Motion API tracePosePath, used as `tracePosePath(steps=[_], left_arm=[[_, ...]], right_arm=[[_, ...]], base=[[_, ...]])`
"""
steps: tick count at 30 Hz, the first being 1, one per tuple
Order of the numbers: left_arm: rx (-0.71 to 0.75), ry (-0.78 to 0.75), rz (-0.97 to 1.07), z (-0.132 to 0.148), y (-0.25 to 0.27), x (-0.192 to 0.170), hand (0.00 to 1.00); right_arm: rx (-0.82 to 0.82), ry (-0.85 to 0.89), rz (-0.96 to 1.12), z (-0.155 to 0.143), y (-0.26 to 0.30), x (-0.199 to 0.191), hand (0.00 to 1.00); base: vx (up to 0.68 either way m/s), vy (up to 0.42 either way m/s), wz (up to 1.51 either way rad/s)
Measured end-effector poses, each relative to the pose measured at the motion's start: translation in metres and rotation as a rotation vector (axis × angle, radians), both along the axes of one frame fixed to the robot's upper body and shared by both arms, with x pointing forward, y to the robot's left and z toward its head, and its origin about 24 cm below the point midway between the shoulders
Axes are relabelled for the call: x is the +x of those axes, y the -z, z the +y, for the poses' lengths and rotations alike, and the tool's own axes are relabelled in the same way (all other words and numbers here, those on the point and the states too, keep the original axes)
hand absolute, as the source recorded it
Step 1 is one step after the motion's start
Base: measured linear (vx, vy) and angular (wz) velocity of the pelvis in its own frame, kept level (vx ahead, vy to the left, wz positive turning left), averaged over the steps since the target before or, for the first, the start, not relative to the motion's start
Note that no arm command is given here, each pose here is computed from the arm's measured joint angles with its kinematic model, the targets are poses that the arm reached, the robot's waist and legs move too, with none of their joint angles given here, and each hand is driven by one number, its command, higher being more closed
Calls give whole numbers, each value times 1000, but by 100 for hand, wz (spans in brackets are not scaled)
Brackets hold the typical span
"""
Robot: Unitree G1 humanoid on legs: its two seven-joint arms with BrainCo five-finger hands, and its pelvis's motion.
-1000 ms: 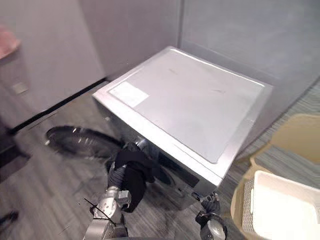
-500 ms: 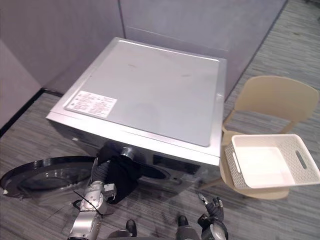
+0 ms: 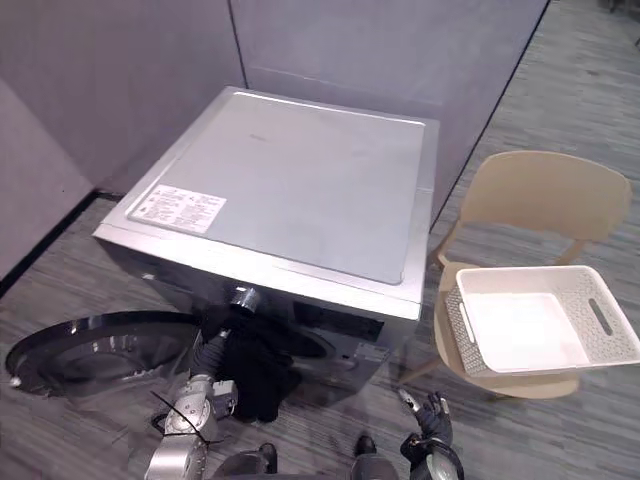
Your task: Pick up the laundry basket with both hands and put the clothes into the washing machine.
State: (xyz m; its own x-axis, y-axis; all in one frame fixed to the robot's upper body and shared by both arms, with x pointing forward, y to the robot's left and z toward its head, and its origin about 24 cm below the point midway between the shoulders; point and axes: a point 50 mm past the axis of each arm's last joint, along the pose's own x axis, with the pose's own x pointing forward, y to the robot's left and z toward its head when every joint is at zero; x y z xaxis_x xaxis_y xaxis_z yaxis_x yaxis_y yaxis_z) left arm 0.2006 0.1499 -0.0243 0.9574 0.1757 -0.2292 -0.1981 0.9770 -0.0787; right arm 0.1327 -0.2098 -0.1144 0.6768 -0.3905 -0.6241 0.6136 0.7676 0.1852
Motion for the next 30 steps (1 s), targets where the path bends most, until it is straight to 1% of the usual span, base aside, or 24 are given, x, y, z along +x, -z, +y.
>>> tracePosePath(steps=[4, 10, 16, 17, 20, 23, 30], left_arm=[[-21, 31, -20, -10, -4, -1, 100], [-58, 95, -28, -27, -6, 0, 100], [-27, 213, -37, -36, -8, 1, 100], [-15, 224, -45, -35, -9, 3, 100], [2, 246, -62, -36, -13, 7, 100], [8, 251, -82, -36, -17, 12, 100], [29, 273, -108, -38, -20, 21, 100]], right_arm=[[-22, -11, -64, -2, -11, 11, 0], [-19, 0, -25, -1, -6, 8, 0], [-6, -45, -59, 10, -10, 29, 0], [-1, -62, -79, 14, -13, 38, 0], [16, -122, -101, 28, -16, 49, 0], [30, -145, -82, 35, -12, 46, 0], [25, -135, -25, 30, -3, 30, 0]], base=[[-149, 34, -7], [46, 41, 0], [94, 84, -6], [-11, 106, -7], [-56, 116, -19], [-82, 109, -18], [-62, 29, -13]])
